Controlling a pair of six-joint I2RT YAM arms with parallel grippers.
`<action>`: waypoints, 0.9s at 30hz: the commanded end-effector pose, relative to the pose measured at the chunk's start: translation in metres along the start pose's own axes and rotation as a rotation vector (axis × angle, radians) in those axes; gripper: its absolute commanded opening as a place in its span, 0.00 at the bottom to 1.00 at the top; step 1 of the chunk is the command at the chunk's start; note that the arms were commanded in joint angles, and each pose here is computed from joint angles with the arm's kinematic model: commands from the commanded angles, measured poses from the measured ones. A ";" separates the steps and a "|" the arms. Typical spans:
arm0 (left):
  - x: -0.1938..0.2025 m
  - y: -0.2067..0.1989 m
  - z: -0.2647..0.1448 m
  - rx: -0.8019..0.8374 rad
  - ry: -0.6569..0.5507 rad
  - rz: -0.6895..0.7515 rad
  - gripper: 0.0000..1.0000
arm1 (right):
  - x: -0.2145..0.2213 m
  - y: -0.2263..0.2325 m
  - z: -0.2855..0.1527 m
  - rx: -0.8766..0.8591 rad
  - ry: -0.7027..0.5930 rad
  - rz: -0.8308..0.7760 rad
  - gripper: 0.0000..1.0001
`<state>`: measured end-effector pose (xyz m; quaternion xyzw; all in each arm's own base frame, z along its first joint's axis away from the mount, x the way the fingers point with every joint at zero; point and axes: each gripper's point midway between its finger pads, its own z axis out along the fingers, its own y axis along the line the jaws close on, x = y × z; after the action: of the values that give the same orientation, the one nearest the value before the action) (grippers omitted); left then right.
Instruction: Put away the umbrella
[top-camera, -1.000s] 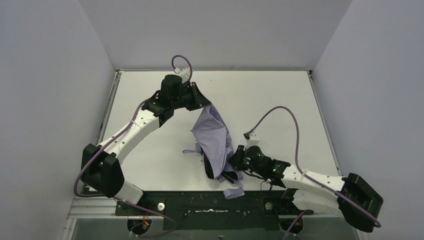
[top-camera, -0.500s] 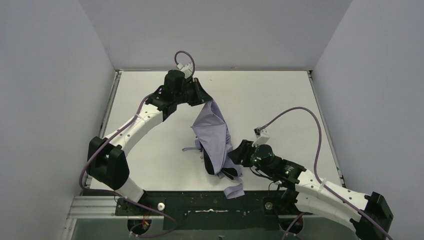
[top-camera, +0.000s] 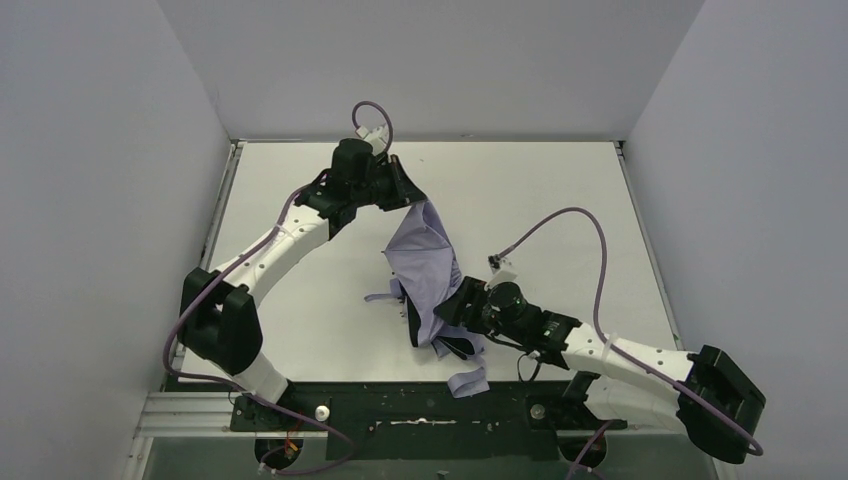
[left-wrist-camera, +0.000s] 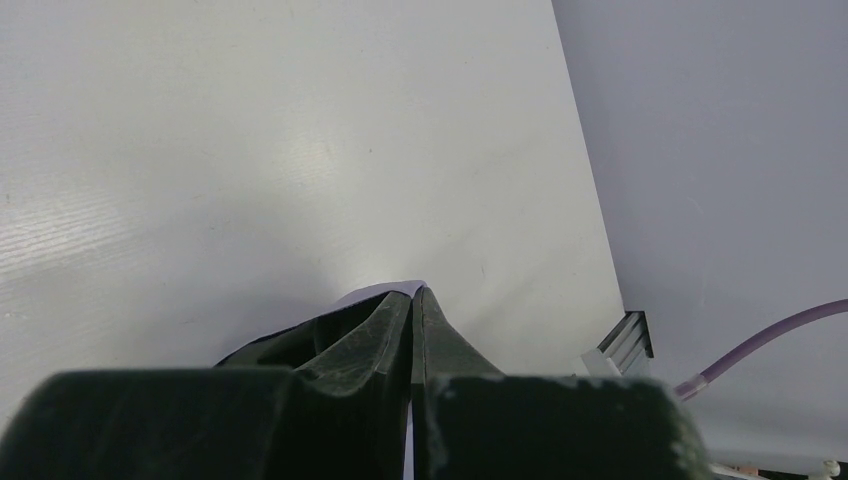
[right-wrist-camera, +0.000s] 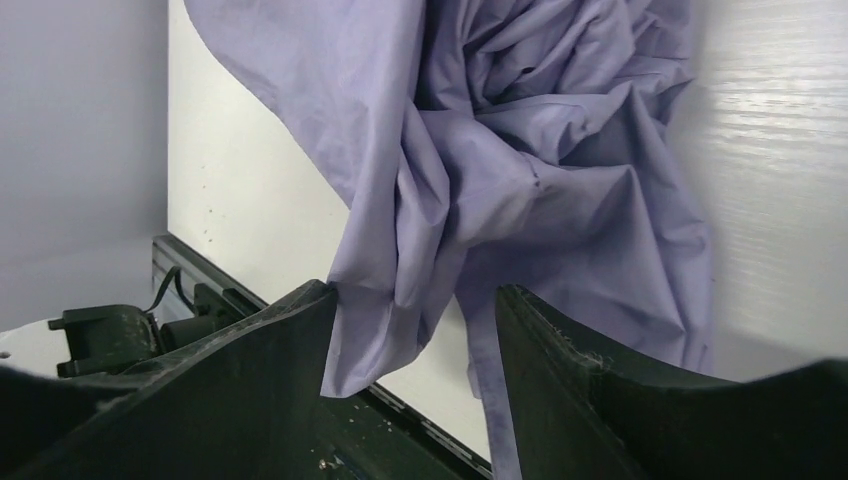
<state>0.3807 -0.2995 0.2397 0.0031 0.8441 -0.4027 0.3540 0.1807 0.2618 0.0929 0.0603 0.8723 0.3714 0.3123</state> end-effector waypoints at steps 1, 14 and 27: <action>-0.035 -0.027 -0.005 0.083 -0.095 0.062 0.00 | -0.016 0.050 0.001 -0.175 -0.031 0.031 0.60; -0.032 -0.021 0.000 0.073 -0.084 0.055 0.00 | -0.007 0.050 0.008 -0.166 0.014 0.030 0.64; -0.032 -0.014 0.002 0.068 -0.078 0.049 0.00 | -0.001 0.027 0.009 -0.021 0.043 0.032 0.38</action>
<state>0.3861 -0.2968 0.2314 -0.0004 0.8484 -0.3979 0.3492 0.1762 0.2863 0.0986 0.0528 0.8722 0.4016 0.2741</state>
